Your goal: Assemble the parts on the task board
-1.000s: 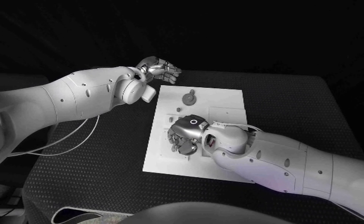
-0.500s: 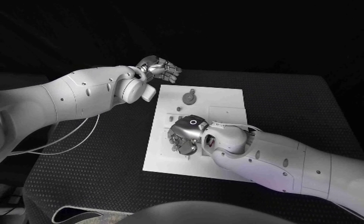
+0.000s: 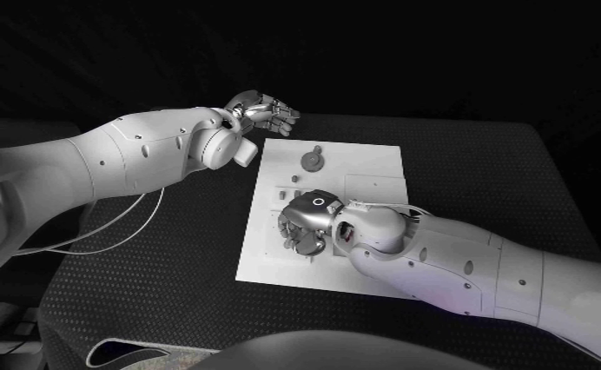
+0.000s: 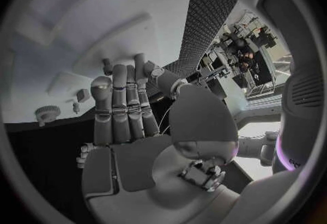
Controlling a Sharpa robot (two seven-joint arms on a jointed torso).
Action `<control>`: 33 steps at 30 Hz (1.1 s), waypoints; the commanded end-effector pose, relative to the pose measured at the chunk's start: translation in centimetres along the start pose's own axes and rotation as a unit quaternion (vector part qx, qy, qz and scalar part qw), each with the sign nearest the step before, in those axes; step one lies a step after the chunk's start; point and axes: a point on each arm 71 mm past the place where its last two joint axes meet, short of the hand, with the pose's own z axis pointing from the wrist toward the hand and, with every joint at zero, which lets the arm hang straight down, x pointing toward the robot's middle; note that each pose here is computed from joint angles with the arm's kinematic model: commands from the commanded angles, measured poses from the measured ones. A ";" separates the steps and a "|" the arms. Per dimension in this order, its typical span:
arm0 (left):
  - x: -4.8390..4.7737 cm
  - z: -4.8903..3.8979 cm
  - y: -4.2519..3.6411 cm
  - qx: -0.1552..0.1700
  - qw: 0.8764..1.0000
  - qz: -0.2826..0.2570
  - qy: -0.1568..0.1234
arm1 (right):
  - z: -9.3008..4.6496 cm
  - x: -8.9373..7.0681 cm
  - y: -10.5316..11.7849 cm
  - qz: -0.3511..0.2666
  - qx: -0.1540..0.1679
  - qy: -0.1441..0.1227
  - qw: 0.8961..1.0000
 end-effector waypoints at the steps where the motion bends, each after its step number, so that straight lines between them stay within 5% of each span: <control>1: 0.14 0.04 -0.21 0.005 1.000 -0.004 0.007 | -0.1 0.8 -0.2 -0.012 0.007 0.023 1.000; 33: 0.22 0.08 -0.23 0.005 1.000 -0.004 0.008 | 0.4 0.8 1.0 0.011 -0.014 0.019 1.000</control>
